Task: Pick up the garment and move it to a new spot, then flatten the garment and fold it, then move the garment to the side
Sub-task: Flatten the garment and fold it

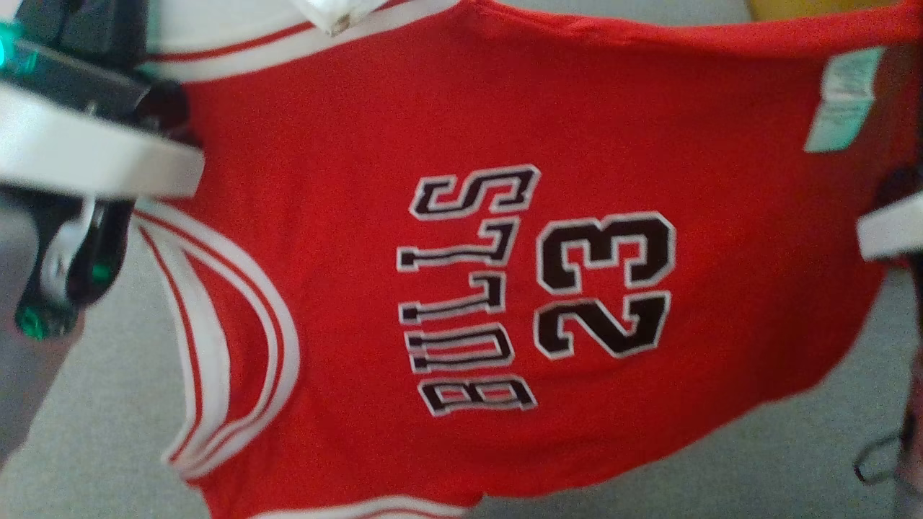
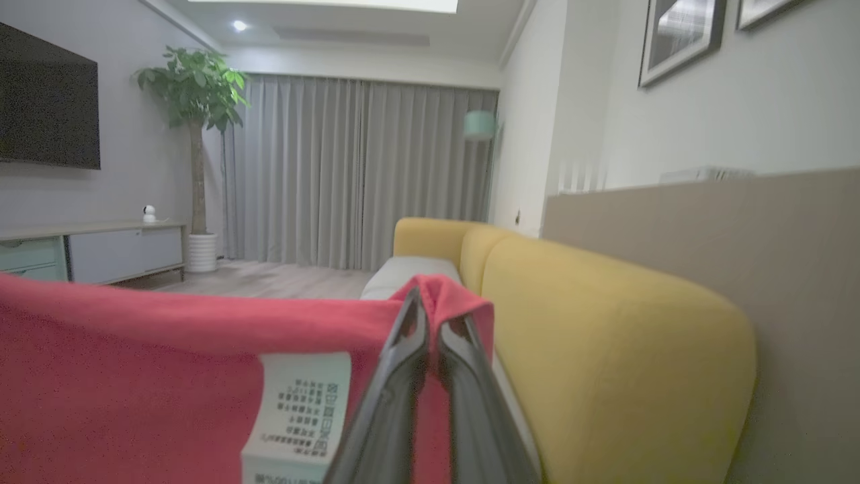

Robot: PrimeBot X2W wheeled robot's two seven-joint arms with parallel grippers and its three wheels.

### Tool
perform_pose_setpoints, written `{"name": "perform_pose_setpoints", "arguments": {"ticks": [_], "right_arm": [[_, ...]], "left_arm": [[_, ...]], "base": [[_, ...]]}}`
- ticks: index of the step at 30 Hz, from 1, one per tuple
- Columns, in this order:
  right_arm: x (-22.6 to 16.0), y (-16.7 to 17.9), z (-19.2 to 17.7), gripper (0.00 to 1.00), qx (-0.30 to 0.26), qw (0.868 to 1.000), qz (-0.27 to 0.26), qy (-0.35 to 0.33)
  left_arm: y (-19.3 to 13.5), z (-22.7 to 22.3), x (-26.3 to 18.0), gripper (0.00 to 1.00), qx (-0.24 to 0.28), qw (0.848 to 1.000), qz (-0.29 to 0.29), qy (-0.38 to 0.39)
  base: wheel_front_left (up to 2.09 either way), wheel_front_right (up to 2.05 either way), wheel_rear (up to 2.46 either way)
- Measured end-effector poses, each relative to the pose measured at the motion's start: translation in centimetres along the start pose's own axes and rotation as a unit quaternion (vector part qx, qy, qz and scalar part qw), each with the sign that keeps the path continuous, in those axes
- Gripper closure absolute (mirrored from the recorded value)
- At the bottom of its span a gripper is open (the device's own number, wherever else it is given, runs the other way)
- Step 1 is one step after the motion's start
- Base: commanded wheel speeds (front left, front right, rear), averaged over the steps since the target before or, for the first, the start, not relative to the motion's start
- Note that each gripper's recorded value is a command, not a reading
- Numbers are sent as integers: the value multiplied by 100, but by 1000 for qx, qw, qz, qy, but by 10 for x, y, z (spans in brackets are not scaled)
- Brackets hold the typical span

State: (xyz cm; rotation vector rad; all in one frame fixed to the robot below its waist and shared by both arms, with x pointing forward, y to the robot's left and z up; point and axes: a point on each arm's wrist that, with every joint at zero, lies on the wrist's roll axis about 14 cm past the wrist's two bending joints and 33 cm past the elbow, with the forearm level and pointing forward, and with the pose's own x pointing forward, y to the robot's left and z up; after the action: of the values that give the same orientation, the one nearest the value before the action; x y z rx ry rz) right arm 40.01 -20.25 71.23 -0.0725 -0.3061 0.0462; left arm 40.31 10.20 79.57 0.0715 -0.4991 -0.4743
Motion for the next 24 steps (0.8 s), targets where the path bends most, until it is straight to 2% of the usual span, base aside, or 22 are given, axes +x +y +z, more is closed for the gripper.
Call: {"name": "perform_pose_setpoints", "arguments": {"ticks": [3, 9, 13, 18, 24], "right_arm": [[20, 8, -18, 100, 18, 999, 17, 25], [101, 21, -53, 100, 19, 997, 42, 62], [155, 29, -65, 100, -5, 996, 52, 67], [200, 27, -84, 100, -67, 994, 41, 74], [221, 41, -174, 100, -80, 985, 54, 142]], "left_arm": [[6, -27, 15, 100, 1, 999, -5, 35], [31, -74, 77, 100, 24, 998, -5, 61], [59, -88, 117, 100, 47, 998, 24, 45], [77, -121, 137, 100, 46, 996, 45, 58], [90, -200, 131, 100, 24, 992, 56, 111]], "base": [[0, 0, 0], [0, 0, 0], [0, 0, 0], [0, 0, 0], [0, 0, 0]]}}
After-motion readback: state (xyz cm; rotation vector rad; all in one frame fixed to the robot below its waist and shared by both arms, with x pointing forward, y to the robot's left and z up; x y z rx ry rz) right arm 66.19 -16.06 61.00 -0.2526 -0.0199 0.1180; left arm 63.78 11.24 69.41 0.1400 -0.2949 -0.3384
